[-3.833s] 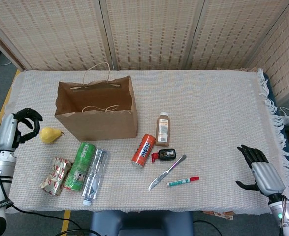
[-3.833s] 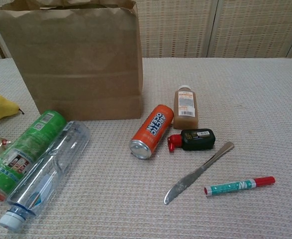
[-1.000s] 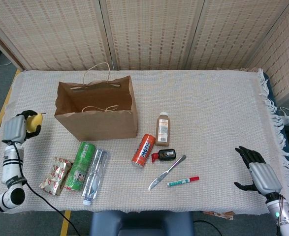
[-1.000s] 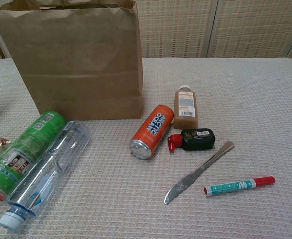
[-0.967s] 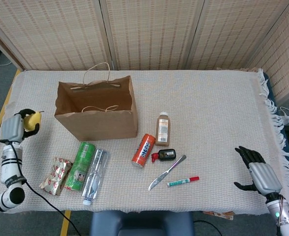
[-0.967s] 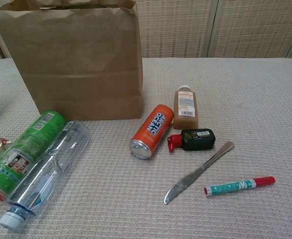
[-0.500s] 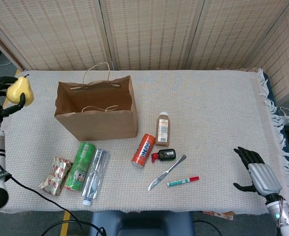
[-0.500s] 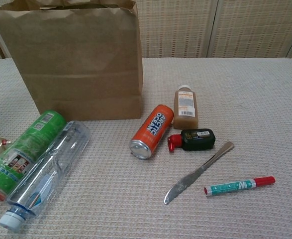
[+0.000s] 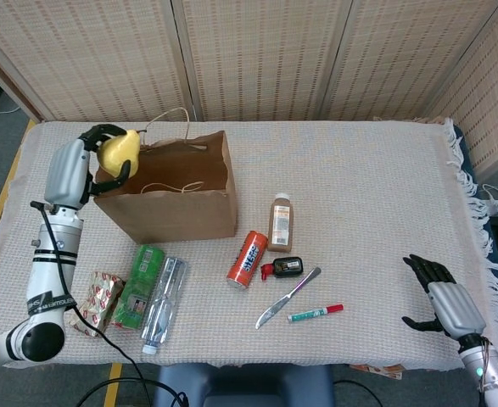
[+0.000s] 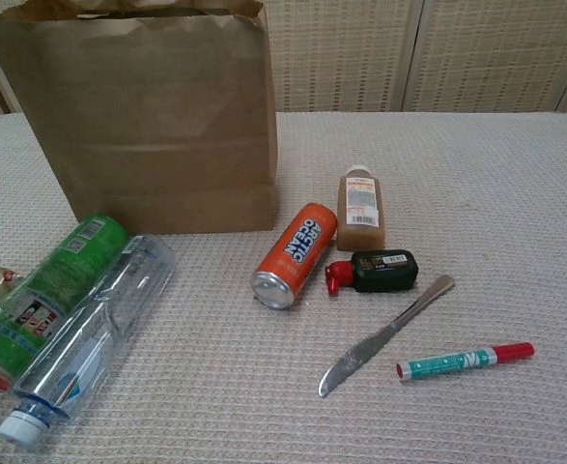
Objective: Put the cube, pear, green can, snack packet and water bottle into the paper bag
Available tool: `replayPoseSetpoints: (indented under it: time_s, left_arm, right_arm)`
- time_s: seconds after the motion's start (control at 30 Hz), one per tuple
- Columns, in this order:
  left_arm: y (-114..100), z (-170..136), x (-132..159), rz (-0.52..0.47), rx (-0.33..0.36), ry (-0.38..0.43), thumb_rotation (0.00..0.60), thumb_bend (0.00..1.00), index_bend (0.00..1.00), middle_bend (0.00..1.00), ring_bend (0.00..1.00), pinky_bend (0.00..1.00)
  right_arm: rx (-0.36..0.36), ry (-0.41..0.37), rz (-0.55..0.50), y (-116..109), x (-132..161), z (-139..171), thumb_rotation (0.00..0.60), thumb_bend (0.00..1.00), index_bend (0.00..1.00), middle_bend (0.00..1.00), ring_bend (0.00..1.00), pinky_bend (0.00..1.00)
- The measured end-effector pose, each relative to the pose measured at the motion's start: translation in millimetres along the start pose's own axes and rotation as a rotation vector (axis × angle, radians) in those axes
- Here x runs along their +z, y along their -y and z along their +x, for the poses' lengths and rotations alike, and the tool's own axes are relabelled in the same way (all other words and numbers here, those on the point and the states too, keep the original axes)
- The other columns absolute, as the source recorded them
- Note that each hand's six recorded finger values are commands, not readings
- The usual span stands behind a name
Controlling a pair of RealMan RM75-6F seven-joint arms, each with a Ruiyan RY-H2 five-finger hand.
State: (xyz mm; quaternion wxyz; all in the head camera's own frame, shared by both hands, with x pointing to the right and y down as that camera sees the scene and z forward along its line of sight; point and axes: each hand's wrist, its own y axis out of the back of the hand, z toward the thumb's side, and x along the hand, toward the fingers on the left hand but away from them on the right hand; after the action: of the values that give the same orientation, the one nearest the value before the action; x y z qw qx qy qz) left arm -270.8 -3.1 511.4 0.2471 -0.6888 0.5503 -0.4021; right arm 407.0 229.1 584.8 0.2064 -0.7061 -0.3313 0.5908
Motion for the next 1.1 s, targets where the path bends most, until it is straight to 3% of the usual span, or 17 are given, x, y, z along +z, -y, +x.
replayPoseSetpoints:
  time_s: [0.1, 0.17, 0.27, 0.33, 0.57, 0.8, 0.93, 1.1]
  left_arm:
    - [22, 4, -2, 0.04, -0.027, -0.002, 0.6, 0.59, 0.62, 0.56, 0.53, 0.66]
    - [36, 6, -4, 0.065, -0.047, -0.004, 0.6, 0.55, 0.51, 0.4, 0.37, 0.52]
    - [53, 7, -6, 0.086, -0.103, -0.004, 0.6, 0.46, 0.23, 0.06, 0.07, 0.28]
    - [63, 6, -2, 0.087, -0.147, 0.01, 0.6, 0.44, 0.16, 0.01, 0.03, 0.23]
    - [70, 4, 3, 0.076, -0.17, 0.035, 0.6, 0.43, 0.14, 0.0, 0.02, 0.21]
    - [54, -3, -1, 0.036, -0.152, 0.043, 0.6, 0.44, 0.17, 0.03, 0.05, 0.25]
    - [36, -11, -10, 0.029, -0.106, 0.064, 0.6, 0.45, 0.29, 0.1, 0.14, 0.34]
    - [9, -32, -38, 0.003, -0.033, 0.059, 0.6, 0.52, 0.47, 0.34, 0.33, 0.48]
  right_arm:
    - [0.001, 0.0, -0.003, 0, 0, 0, 0.6, 0.06, 0.0, 0.0, 0.0, 0.0]
    - [0.002, 0.001, -0.003, -1, 0, 0, 0.6, 0.06, 0.0, 0.0, 0.0, 0.0]
    - [0.003, 0.003, -0.005, -1, -1, 0, 0.6, 0.06, 0.0, 0.0, 0.0, 0.0]
    - [0.005, 0.006, -0.006, -1, -1, 0, 0.6, 0.06, 0.0, 0.0, 0.0, 0.0]
    - [0.01, 0.01, 0.002, 0, -2, 0, 0.6, 0.06, 0.0, 0.0, 0.0, 0.0]
    - [0.004, 0.014, 0.007, -1, -3, 0, 0.6, 0.06, 0.0, 0.0, 0.0, 0.0]
    - [-0.004, 0.013, 0.01, -1, -3, 0, 0.6, 0.06, 0.0, 0.0, 0.0, 0.0]
    - [-0.007, 0.009, 0.016, 0, -2, 1, 0.6, 0.06, 0.0, 0.0, 0.0, 0.0]
